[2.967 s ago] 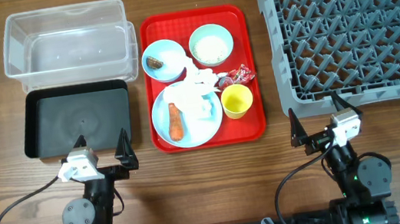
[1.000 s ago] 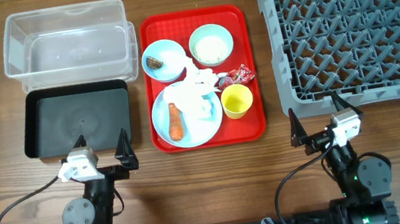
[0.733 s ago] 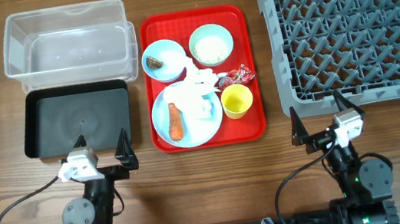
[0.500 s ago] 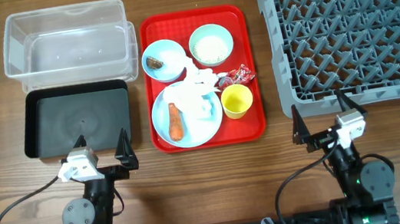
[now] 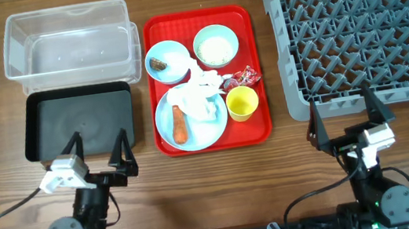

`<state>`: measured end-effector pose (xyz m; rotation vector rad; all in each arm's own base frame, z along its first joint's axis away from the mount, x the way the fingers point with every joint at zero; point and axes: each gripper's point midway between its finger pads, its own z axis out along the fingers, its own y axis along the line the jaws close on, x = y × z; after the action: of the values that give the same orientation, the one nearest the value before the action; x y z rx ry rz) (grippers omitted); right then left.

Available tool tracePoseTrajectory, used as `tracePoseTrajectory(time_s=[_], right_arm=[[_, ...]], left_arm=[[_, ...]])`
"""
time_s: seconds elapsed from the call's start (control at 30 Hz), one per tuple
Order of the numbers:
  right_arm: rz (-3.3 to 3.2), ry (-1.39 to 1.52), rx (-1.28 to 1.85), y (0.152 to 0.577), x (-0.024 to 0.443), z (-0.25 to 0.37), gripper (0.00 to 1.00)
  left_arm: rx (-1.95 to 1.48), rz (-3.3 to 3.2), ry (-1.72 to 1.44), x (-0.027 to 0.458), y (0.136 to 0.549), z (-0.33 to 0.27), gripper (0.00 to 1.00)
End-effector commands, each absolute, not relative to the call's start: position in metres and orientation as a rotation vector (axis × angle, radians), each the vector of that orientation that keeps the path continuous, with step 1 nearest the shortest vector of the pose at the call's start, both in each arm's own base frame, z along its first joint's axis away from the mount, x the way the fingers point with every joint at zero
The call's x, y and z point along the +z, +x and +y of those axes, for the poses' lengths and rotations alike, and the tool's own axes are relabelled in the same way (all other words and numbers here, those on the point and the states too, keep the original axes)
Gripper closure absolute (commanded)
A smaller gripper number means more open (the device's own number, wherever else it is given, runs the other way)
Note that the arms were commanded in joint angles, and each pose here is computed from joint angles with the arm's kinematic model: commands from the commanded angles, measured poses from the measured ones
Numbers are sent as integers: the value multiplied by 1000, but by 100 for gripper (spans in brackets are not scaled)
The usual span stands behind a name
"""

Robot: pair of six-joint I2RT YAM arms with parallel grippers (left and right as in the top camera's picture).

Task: Sort waste into correct bins and load items into the dishwasher rack
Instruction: 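Move the left gripper over the yellow cup on the red tray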

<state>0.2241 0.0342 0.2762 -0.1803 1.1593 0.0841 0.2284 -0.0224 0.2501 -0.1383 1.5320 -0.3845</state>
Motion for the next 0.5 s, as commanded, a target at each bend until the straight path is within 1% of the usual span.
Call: tracePoseTrajectory(time_s=[0.0, 0.17, 0.23, 0.37, 0.47], right_arm=[[1106, -149, 73, 217, 307, 29, 0], [1150, -161, 81, 231, 318, 32, 0], [1173, -177, 93, 240, 329, 35, 0], [1227, -257, 131, 269, 358, 50, 0], [1276, -309, 177, 293, 378, 61, 0]], left_arm=[[-322, 1569, -70, 277, 225, -24, 0], [-312, 1680, -75, 288, 241, -23, 0], [-315, 1716, -83, 291, 249, -23, 0], [-320, 1818, -106, 290, 269, -21, 0], [-325, 1843, -115, 300, 283, -20, 1]])
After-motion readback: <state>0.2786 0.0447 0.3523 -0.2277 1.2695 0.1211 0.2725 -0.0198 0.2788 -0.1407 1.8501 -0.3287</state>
